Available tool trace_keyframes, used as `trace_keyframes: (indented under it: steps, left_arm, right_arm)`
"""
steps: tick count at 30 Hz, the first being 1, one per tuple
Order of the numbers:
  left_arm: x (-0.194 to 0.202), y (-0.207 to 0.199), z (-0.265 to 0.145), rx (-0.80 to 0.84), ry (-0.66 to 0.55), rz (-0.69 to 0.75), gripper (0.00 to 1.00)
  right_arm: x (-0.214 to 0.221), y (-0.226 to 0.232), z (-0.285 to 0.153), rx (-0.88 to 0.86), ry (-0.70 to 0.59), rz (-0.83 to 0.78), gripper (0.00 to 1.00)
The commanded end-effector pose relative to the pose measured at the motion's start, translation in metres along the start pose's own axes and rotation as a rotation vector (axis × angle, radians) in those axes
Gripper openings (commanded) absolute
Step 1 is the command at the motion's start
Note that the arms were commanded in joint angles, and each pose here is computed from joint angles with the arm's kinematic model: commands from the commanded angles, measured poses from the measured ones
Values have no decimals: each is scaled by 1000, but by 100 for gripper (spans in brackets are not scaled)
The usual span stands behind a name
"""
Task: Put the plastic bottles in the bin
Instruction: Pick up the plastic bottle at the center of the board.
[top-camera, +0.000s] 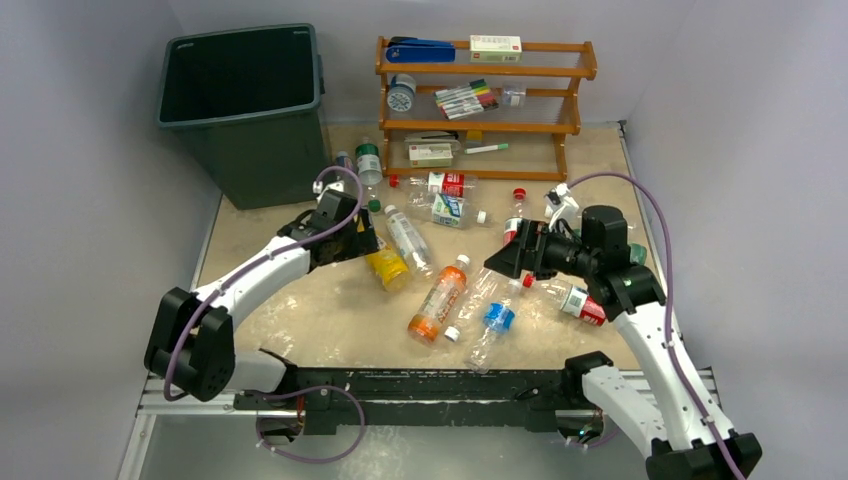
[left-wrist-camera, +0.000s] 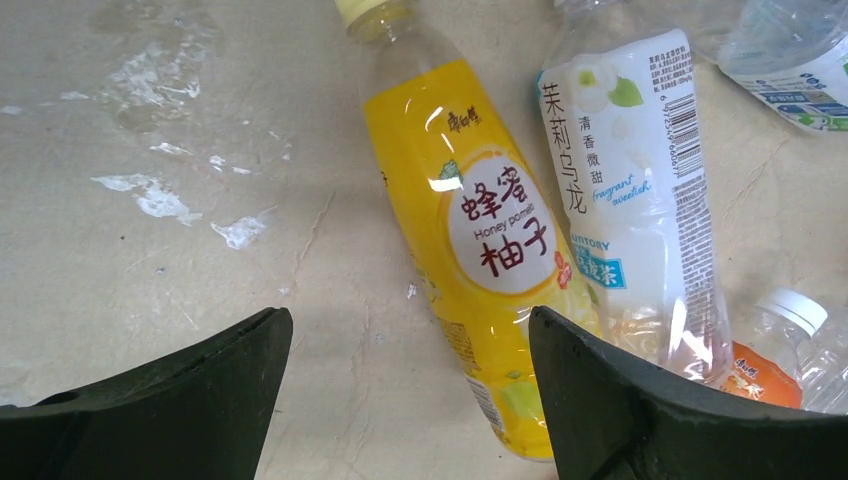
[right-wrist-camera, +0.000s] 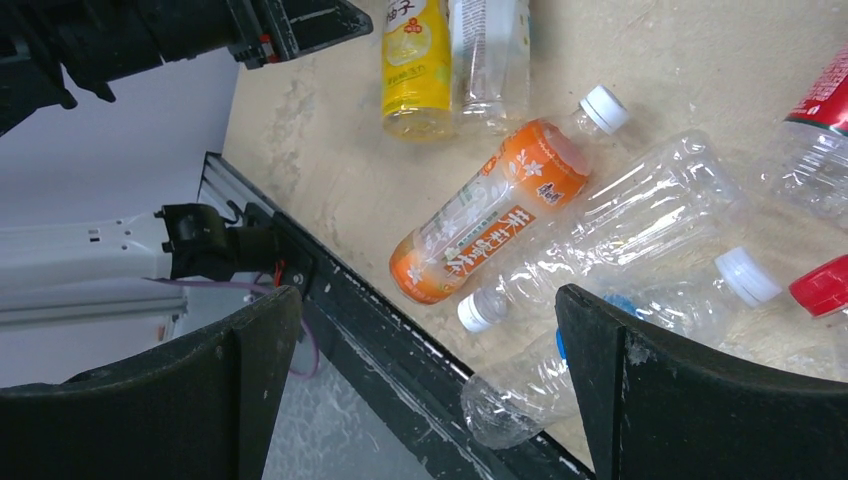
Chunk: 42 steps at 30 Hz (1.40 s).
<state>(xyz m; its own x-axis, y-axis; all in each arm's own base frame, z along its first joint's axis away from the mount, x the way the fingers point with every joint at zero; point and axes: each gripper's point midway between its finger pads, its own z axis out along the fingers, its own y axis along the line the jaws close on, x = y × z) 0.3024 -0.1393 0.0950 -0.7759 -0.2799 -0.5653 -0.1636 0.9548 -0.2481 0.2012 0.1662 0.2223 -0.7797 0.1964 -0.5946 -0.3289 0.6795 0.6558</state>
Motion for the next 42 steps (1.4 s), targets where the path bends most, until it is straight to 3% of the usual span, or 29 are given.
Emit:
trace_keyframes:
  steps: [1,8,17,27,30,36,42]
  left_arm:
    - [4,-11,10,49,-4,-35,88]
    - [22,-15,21,27,-2,-76,87]
    - [18,-49,15,113,-65,-155,86]
    - [32,-42,32,39,-67,-199,84]
    - [36,-39,34,27,-63,-199,77]
    - [41,-40,20,39,-61,-188,55]
    - [43,-39,-9,63,-72,-155,45]
  right_arm:
    - [0,3,-2,-15,-39,-2,100]
    - [12,-6,4,-17,-21,10,100]
    - [11,-7,7,-19,-22,-2,100]
    - [19,-10,6,-23,-18,2,100]
    - [21,-10,4,-25,-19,6,100]
    - [26,-8,1,-29,-27,22,100]
    - [31,-10,0,-36,-34,34,100]
